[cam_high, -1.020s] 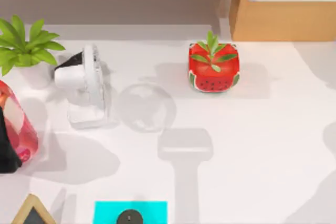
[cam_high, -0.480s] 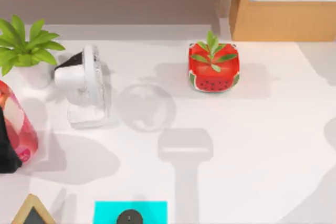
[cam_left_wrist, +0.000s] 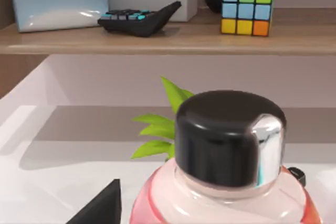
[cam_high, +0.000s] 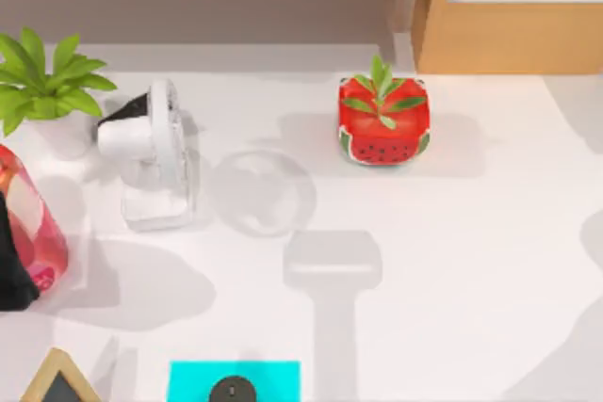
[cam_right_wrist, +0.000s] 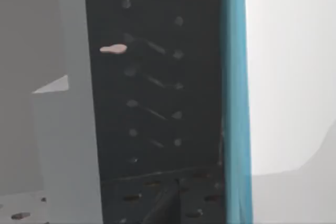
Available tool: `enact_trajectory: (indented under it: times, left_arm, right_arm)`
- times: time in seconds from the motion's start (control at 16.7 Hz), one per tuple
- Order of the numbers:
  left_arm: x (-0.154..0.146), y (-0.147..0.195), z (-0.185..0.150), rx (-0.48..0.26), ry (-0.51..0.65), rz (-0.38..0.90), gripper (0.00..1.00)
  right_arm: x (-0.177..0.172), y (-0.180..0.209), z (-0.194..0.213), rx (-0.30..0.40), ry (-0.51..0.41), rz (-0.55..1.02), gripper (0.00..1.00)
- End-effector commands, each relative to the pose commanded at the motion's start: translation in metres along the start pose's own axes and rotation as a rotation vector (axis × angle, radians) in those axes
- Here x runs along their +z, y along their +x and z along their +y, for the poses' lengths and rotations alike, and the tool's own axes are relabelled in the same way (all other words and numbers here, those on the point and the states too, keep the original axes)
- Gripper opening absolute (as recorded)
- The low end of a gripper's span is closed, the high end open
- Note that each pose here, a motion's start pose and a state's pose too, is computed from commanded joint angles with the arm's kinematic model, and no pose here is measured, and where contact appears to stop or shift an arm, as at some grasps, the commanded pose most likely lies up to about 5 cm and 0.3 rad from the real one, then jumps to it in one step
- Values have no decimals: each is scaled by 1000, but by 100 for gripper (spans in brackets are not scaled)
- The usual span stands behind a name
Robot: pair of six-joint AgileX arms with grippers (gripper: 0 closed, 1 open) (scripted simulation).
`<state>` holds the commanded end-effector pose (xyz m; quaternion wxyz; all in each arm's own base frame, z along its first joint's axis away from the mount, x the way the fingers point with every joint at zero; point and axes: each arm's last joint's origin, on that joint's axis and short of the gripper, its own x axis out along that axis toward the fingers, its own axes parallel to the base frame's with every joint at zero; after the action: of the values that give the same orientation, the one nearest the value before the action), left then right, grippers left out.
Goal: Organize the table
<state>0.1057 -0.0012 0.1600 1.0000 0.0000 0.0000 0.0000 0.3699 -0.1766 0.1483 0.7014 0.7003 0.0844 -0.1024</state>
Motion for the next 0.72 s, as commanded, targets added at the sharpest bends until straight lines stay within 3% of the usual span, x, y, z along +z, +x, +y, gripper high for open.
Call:
enact_trajectory:
  times: [0.12,0.72]
  left_arm:
    - [0,0,0,0,0,0,100]
    - [0,0,0,0,0,0,100]
  right_arm:
    - [0,0,0,0,0,0,100]
    - [0,-3,1,5,-1,1,100]
